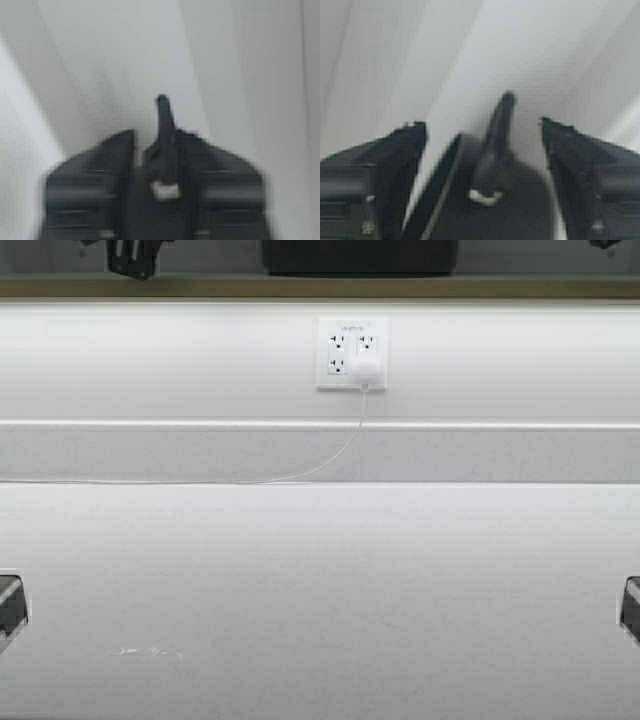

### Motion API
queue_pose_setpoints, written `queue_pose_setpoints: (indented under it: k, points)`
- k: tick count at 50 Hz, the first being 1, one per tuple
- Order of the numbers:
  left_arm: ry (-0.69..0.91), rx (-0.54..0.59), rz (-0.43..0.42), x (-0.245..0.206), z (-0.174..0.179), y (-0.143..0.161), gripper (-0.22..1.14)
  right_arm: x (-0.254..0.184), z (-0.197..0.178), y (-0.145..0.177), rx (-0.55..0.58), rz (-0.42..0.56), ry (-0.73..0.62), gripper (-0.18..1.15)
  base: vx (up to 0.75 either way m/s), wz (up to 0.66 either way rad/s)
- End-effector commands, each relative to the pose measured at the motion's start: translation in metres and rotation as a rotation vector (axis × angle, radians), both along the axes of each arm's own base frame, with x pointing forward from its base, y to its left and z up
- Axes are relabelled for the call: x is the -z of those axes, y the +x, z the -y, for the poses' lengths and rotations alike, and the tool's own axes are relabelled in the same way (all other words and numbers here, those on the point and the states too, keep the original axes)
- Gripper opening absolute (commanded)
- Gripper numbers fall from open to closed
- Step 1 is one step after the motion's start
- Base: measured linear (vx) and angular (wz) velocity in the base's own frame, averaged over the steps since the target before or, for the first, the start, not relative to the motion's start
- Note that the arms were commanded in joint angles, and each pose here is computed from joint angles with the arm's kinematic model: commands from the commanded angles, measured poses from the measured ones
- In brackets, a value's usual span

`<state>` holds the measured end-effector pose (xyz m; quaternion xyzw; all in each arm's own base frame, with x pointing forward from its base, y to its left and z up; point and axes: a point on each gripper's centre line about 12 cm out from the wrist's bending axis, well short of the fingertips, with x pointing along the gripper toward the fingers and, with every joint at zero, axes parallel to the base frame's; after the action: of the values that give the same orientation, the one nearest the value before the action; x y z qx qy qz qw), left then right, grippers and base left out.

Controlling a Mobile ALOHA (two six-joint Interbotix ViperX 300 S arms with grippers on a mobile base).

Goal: Open the cabinet, put the pot inside, then close it

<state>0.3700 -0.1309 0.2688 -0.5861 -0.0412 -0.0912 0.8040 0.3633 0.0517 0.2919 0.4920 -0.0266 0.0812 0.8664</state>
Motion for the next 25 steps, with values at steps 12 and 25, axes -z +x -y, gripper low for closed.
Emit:
queue_pose_setpoints:
  k: [12,25]
  points:
    - [0.331,0.113,0.034,0.005,0.019,-0.052,-0.02,-0.009,-0.013,-0.058,-0.066,-0.073,-0.433,0.12,0.0,0.0]
    - [0.782,0.249,-0.007,0.037,0.05,-0.085,0.03,0.008,-0.047,-0.095,-0.229,-0.07,-0.78,0.09,-0.01,0.01]
